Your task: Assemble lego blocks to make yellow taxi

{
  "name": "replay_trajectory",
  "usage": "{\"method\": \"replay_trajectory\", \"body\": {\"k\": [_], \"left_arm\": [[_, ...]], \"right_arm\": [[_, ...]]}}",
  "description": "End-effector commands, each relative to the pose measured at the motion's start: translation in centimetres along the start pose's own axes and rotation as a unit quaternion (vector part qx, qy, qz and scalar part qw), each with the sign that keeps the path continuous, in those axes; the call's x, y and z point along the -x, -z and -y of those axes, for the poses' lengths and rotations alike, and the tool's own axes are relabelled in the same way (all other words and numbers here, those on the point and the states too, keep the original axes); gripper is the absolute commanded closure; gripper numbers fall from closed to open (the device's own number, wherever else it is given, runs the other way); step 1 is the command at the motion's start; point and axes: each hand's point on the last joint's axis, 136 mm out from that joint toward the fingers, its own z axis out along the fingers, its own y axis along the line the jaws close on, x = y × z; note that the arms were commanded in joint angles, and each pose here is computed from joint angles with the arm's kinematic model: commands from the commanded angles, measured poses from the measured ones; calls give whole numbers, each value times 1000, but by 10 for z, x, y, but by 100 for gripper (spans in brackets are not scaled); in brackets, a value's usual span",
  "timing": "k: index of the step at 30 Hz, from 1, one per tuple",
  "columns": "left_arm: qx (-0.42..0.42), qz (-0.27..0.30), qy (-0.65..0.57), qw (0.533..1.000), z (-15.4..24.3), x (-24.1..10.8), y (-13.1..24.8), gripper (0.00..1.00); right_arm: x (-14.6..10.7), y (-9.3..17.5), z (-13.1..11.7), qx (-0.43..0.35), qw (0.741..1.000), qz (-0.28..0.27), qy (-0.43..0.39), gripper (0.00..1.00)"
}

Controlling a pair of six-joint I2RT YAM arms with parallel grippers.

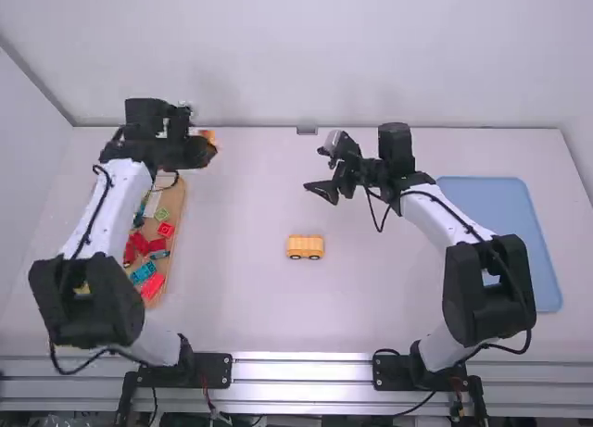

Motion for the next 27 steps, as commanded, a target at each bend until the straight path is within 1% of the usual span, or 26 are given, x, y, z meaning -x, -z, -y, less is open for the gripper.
{"method": "replay_trajectory", "body": {"k": [1, 2, 4, 6, 7, 10, 11, 12, 15, 16, 17, 18, 20, 23, 24, 25, 26, 27], "left_arm": [[-138, 1, -122, 983, 66, -33, -5, 98], [-185, 12, -169, 968, 93, -46, -8, 98], [-245, 25, -229, 942, 123, -66, -14, 98], [-279, 35, -261, 924, 141, -79, -17, 98], [-306, 49, -286, 907, 154, -88, -18, 98], [-340, 84, -317, 882, 170, -97, -19, 98], [-353, 94, -322, 873, 175, -100, -18, 98], [-376, 113, -331, 858, 182, -103, -13, 98], [-419, 143, -345, 828, 192, -109, -2, 98], [-435, 151, -339, 821, 195, -110, 3, 98], [-437, 152, -334, 821, 195, -110, 3, 98], [-438, 153, -324, 825, 197, -110, 3, 98], [-429, 157, -314, 832, 196, -108, 0, 98], [-431, 164, -313, 830, 196, -108, 2, 98], [-433, 166, -315, 828, 197, -109, 2, 98], [-433, 166, -315, 828, 197, -109, 2, 98], [-433, 165, -314, 829, 197, -110, 2, 98], [-433, 164, -314, 829, 197, -110, 2, 98]], "right_arm": [[0, -3, -18, 53, 998, 20, -34, 1], [4, -6, -33, 98, 994, 37, -35, 1], [3, -8, -49, 148, 987, 57, -31, 1], [3, -7, -56, 175, 982, 72, -22, 1], [4, -4, -61, 196, 977, 86, -19, 1], [12, 10, -69, 238, 964, 118, -25, 2], [14, 14, -71, 248, 960, 126, -26, 4], [16, 17, -74, 258, 957, 135, -21, 10], [15, 13, -76, 255, 958, 134, -7, 20], [16, 10, -81, 261, 956, 134, -3, 23], [17, 9, -83, 264, 955, 134, -3, 24], [18, 7, -86, 268, 954, 134, 1, 29], [18, 4, -90, 273, 953, 134, 2, 34], [19, 3, -93, 277, 952, 134, 4, 39], [19, 2, -94, 279, 951, 135, 7, 44], [19, 2, -94, 279, 951, 135, 7, 44], [20, 1, -97, 283, 949, 139, 16, 51], [20, 1, -98, 284, 949, 139, 17, 54]]}}
